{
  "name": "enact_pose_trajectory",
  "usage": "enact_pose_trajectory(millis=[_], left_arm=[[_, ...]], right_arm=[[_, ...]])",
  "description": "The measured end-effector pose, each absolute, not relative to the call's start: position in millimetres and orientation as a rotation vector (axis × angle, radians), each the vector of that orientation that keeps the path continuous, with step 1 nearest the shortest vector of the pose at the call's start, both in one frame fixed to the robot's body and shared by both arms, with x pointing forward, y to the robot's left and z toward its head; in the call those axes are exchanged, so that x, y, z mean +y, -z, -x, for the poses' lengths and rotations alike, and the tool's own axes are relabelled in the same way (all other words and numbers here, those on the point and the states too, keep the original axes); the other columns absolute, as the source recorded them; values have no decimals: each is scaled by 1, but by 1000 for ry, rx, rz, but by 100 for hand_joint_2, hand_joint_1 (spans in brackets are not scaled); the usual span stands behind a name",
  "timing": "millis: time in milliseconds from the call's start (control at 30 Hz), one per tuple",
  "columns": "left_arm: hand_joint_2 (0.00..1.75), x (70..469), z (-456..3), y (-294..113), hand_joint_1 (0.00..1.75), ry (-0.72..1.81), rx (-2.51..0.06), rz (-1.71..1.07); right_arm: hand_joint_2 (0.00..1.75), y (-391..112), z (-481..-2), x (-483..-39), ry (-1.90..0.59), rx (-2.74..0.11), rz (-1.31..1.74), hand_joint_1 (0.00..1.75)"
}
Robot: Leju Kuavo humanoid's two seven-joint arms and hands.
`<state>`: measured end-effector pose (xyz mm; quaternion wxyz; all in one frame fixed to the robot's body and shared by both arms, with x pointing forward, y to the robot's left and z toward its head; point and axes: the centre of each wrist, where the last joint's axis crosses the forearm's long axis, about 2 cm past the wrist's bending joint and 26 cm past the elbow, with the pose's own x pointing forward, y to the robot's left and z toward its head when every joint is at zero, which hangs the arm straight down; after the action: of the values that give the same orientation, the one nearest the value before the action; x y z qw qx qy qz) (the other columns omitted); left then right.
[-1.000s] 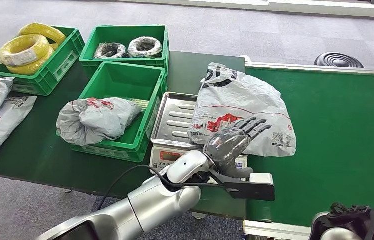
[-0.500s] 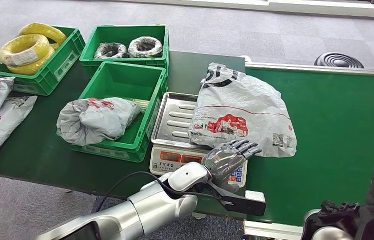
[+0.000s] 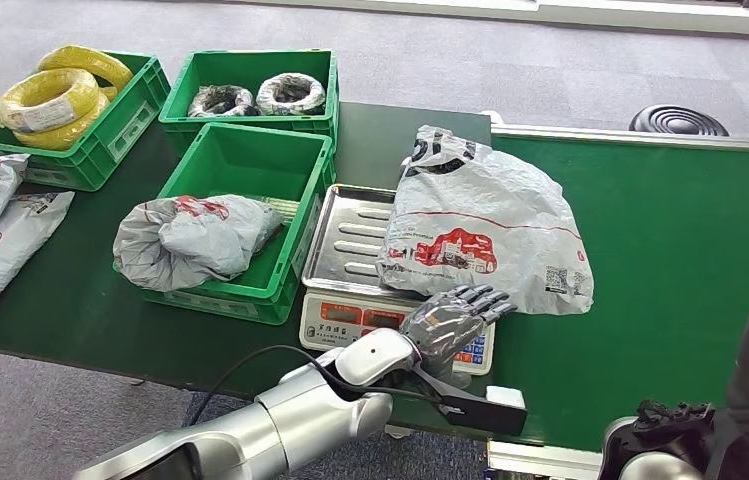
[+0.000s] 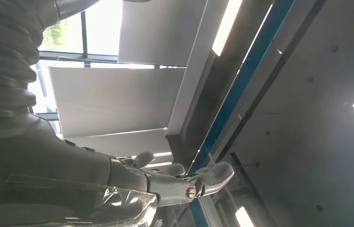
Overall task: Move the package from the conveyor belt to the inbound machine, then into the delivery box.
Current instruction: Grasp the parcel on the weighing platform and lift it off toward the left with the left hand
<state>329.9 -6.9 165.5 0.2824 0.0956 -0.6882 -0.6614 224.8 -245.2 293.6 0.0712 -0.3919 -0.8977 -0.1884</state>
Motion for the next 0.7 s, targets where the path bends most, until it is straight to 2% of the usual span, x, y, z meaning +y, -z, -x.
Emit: enact_pose_trajectory(millis=[233, 400, 533, 700], left_arm=[[175, -5, -331, -163, 0, 1765, -1836, -260], [175, 5, -345, -168, 0, 1587, -1910, -337], [175, 14, -373, -200, 0, 1454, -1945, -394], [175, 18, -406, -263, 0, 1382, -1906, -595]], right_arm=[[175, -294, -225, -243, 564, -2703, 1165, 0], [175, -292, -228, -235, 553, -2710, 1109, 0], [175, -289, -233, -227, 549, -2711, 1050, 0], [175, -285, -237, -220, 533, -2704, 1004, 0]])
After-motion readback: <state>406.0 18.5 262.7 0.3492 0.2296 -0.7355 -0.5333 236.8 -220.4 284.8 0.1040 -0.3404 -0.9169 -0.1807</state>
